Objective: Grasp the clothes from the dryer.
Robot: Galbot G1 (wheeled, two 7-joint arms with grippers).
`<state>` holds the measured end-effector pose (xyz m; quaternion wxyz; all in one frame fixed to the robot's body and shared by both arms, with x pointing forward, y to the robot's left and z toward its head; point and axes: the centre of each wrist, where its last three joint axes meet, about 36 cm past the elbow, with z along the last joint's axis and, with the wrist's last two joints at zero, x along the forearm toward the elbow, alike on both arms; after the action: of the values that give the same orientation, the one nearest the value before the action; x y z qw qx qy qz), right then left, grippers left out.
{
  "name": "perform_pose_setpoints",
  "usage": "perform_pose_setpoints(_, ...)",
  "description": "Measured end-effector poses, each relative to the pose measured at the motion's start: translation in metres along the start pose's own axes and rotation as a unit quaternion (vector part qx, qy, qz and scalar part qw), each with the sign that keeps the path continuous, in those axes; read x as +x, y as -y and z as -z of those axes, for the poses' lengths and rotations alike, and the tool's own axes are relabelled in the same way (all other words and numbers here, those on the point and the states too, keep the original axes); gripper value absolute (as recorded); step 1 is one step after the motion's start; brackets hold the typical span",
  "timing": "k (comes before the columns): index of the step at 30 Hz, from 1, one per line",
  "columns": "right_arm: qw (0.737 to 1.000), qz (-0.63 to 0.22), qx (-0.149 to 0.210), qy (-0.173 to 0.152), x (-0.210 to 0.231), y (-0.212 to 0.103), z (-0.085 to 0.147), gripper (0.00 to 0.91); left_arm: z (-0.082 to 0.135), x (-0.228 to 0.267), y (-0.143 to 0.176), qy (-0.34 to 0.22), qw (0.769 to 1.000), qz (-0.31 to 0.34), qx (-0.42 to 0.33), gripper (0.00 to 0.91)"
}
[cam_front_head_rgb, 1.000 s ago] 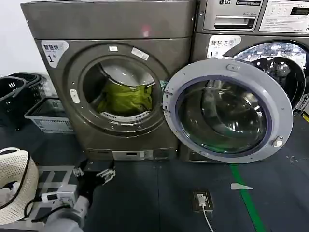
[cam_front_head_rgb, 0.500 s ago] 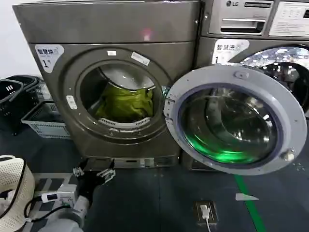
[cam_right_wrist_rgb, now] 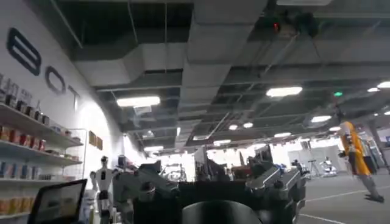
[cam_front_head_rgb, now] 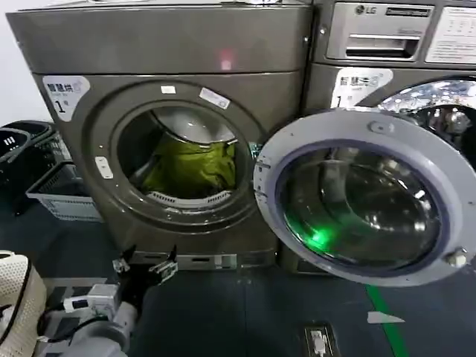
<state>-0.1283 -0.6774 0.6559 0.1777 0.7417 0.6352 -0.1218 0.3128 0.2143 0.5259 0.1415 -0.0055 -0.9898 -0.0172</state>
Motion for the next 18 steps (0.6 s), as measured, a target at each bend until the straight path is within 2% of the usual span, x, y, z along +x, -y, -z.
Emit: perform_pose_setpoints(18, 1.000, 0.004, 0.001, -0.002, 0.0025, -0.0034, -0.0019, 0.907, -0.0015, -0.0019, 0.0070, -0.002, 1.000, 0.004, -0.016, 0.907)
